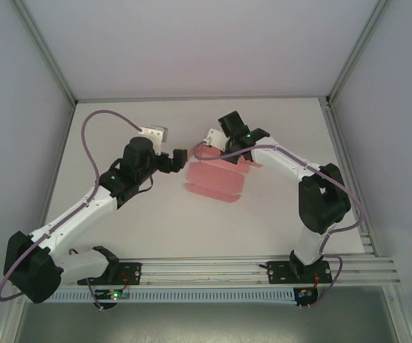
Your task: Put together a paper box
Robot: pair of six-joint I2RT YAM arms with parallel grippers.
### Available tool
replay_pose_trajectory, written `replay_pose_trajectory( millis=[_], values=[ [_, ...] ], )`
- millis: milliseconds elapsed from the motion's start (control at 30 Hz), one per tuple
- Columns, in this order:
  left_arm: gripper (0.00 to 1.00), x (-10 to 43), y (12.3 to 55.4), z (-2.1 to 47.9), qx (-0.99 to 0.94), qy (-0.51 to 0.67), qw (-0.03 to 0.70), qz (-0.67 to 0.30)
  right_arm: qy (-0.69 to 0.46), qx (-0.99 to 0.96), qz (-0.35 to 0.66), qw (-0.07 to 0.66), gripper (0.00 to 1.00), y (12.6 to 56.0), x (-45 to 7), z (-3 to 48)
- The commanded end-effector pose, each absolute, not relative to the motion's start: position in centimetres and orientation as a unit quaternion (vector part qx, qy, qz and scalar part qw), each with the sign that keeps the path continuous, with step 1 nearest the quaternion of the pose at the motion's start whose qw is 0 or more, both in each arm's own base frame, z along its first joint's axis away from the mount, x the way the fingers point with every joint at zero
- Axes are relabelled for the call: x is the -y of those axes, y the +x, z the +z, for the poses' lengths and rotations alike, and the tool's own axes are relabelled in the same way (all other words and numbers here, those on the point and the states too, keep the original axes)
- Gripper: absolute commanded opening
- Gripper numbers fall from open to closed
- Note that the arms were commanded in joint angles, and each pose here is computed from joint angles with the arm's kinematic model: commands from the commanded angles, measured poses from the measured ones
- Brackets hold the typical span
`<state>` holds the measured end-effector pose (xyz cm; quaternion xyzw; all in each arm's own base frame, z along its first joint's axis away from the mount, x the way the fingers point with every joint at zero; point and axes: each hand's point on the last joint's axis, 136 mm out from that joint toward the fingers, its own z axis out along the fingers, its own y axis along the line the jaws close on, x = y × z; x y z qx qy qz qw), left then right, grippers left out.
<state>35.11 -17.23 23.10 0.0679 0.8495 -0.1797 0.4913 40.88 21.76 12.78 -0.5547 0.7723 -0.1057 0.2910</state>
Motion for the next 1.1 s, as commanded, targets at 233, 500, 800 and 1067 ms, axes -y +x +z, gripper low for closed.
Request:
replay_pose_trajectory(
  millis=[233, 500, 800, 1067],
  values=[
    [1.00, 14.4, 41.7, 15.8, -0.893, -0.056, 0.364, -0.261, -0.619, -0.680, -0.233, 0.316, 0.07, 43.8, -21.0, 9.2],
    [1.00, 18.0, 43.2, 13.1, -0.902, 0.004, 0.289, -0.320, -0.601, -0.663, -0.287, 0.342, 0.13, 45.6, -20.1, 8.5],
    [0.95, 18.3, 43.6, 9.8, -0.918, -0.002, 0.245, -0.313, -0.586, -0.622, -0.336, 0.397, 0.11, 46.1, -19.9, 8.5],
    [0.85, 24.1, 40.3, 10.4, -0.872, 0.125, 0.199, -0.428, -0.582, -0.644, -0.302, 0.393, 0.10, 45.6, -20.5, 8.4]
  ],
)
